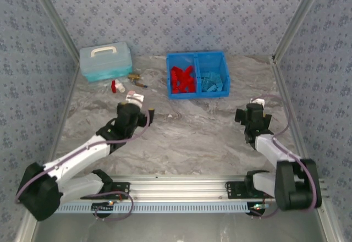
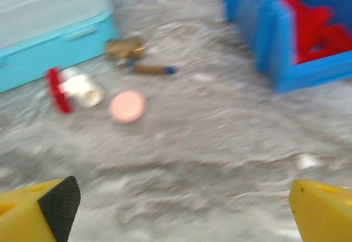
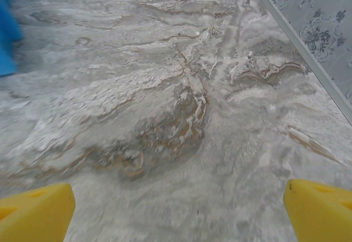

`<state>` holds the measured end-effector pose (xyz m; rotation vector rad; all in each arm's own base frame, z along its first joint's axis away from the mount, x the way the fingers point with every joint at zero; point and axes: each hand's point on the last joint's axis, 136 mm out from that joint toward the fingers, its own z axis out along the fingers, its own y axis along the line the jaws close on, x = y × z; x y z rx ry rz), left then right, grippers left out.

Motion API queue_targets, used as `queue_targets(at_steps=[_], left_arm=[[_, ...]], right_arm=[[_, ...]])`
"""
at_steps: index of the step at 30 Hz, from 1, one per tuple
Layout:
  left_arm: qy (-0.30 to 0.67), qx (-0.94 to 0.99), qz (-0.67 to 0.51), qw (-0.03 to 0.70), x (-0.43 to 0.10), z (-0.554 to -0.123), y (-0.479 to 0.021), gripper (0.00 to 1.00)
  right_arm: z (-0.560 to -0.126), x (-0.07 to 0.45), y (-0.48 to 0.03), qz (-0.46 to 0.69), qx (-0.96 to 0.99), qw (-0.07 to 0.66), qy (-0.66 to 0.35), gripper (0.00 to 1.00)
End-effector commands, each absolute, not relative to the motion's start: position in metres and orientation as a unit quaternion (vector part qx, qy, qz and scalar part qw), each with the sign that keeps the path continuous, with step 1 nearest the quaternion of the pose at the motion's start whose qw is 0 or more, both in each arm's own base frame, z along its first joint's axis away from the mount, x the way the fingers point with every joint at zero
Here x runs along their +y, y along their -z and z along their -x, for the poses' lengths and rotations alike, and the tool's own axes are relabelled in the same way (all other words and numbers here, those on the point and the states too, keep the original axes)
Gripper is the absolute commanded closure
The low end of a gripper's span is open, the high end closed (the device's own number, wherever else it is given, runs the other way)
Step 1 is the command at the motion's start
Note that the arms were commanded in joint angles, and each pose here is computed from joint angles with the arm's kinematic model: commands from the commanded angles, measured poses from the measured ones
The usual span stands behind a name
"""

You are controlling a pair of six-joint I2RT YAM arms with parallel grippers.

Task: Sort the legos into containers by color

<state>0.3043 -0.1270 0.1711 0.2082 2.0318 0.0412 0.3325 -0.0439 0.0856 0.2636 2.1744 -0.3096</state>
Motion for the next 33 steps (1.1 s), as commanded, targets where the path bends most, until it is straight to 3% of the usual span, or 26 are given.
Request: queue_targets(at_steps=[1,5,9,10,19,23,26,28,29,33], left_arm=[[-0.073,0.805,0.003,0.588,-0.077,-0.308,-0.2,0.01],[-0.102,0.804,0.044,0.585,-0.042,-0.302,-0.177,0.01],[-0.112,0.804,0.077,0.579,-0.016,-0.307,-0.172,0.01],[-0.117,0.8,0.082,0.582,-0.01,-0.31,-0.173,0.01],[-0.128,0.801,0.097,0.576,0.036,-0.348,-0.125,0.01],[-0.086,0.794,0.098,0.594,0.038,-0.372,-0.127,0.01],[-0.062,0.816,0.101,0.565,0.04,-0.386,-0.103,0.01],[-0.051,0.808,0.069,0.583,0.03,-0.395,-0.094,0.01],[-0.047,0.828,0.056,0.556,0.023,-0.394,-0.09,0.01],[-0.046,0.826,0.055,0.559,0.023,-0.396,-0.09,0.01]], right_arm=[[-0.367,-0.043,-0.099,-0.096,0.855,0.498,0.113,0.0],[-0.394,-0.032,-0.094,-0.053,0.83,0.543,0.111,0.0],[-0.387,-0.03,-0.087,-0.049,0.818,0.571,0.056,0.0],[-0.387,-0.03,-0.082,-0.046,0.838,0.541,0.052,0.0],[-0.391,-0.015,-0.083,-0.007,0.838,0.545,0.022,0.0],[-0.391,-0.015,-0.083,-0.006,0.838,0.545,0.021,0.0],[-0.391,-0.015,-0.083,-0.006,0.838,0.545,0.021,0.0],[-0.391,-0.015,-0.083,-0.006,0.838,0.545,0.02,0.0],[-0.391,-0.015,-0.083,-0.007,0.838,0.545,0.021,0.0],[-0.391,-0.015,-0.083,-0.007,0.839,0.544,0.02,0.0]])
